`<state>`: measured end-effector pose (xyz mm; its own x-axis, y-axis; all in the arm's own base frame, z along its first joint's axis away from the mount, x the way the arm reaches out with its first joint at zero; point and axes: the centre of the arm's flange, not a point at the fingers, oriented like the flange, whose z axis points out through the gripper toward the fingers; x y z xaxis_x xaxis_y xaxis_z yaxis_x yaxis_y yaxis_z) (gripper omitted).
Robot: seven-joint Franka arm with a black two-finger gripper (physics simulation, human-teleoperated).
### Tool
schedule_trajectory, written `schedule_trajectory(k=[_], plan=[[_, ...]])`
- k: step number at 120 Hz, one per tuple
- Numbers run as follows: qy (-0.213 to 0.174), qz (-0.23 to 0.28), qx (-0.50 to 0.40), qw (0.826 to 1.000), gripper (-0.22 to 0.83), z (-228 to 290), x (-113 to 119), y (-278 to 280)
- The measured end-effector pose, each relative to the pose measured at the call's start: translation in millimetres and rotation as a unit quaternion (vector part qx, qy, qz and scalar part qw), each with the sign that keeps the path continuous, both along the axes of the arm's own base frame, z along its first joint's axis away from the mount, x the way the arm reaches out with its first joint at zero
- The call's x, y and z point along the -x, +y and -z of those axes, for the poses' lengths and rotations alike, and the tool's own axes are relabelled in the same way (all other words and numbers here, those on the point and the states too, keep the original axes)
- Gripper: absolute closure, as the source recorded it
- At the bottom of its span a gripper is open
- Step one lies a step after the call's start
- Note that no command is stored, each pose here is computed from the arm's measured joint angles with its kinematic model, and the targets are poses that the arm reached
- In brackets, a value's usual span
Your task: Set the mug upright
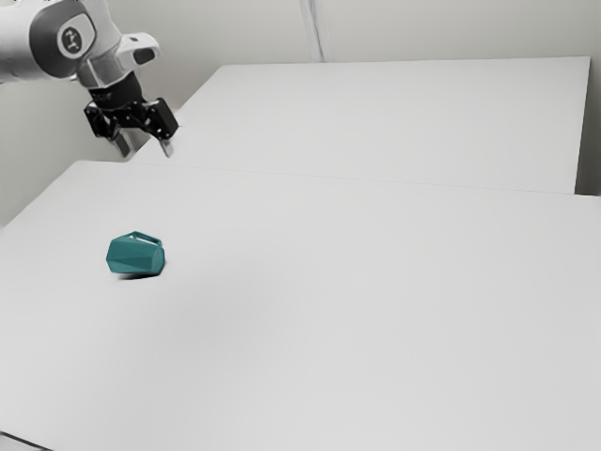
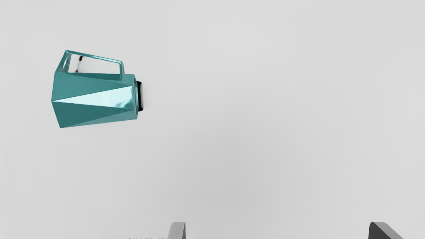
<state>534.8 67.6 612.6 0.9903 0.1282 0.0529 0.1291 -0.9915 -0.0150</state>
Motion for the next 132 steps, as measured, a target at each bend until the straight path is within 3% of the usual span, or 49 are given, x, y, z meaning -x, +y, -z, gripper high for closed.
schedule_trajectory(k=[21,48,97,132], plan=[[0.006,-0.052,0.027,0.998,0.0,27,12,79],[0.001,-0.052,0.065,0.997,0.0,64,18,162],[-0.04,0.04,0.157,0.986,0.0,145,19,280],[-0.08,0.099,0.23,0.965,0.0,207,7,332]])
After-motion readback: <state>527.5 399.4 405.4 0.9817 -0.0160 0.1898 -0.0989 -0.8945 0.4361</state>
